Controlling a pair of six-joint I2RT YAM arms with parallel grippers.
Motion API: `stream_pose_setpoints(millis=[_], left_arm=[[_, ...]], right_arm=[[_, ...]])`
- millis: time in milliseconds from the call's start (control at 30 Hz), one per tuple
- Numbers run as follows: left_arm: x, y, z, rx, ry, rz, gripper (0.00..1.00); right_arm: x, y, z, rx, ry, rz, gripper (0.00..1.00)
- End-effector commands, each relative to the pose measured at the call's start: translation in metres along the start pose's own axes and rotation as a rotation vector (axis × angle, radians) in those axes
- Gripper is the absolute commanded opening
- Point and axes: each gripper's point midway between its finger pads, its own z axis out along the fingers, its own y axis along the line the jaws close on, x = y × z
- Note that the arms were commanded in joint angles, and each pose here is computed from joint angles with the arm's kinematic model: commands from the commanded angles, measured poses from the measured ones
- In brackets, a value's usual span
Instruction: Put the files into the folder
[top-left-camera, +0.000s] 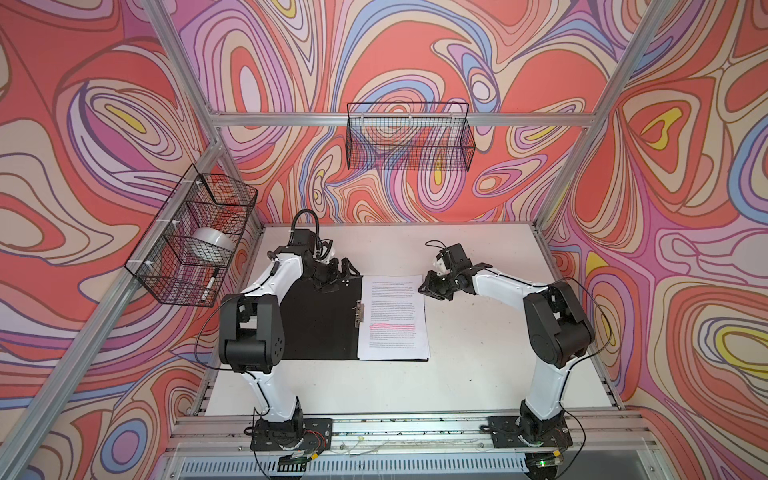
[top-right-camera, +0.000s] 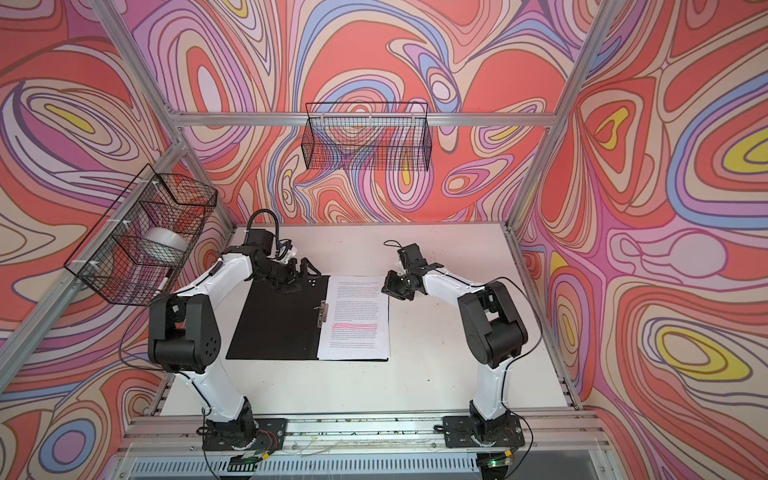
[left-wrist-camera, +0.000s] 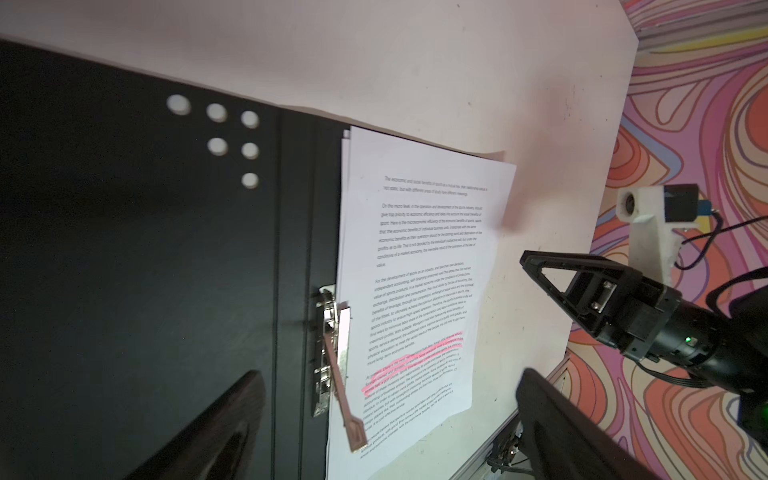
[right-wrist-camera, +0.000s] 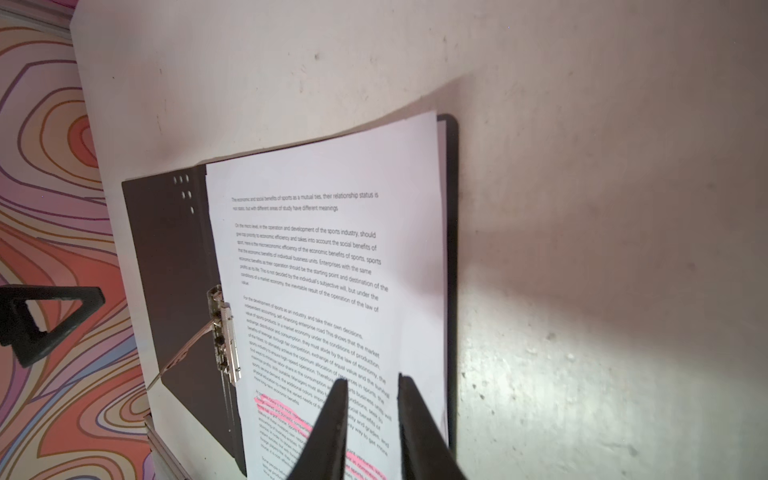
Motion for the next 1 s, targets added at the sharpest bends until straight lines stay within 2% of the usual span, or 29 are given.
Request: stream_pose_setpoints(millis=[0,333,633,967], left_arm=[[0.026,0.016,0.003,-0.019,0.086,-0.128,0.95],[0.065,0.032,0.031,0.053,0.139,-0.324,1.00],[0.076,0.024,0.049,0.120,0.151,-0.358,1.00],[0.075,0.018,0.068,0.131,0.168,-0.364,1.00]], right_arm=[[0.005,-0.011,0.009,0.008,0.015,0.000,0.22],[0.006,-0.009,-0.010,0.022,-0.017,-0.003,0.21],[0.004,0.003,-0.041,0.007,-0.078,-0.017,0.20],[0.005,0.005,-0.046,0.001,-0.083,-0.018,0.20]])
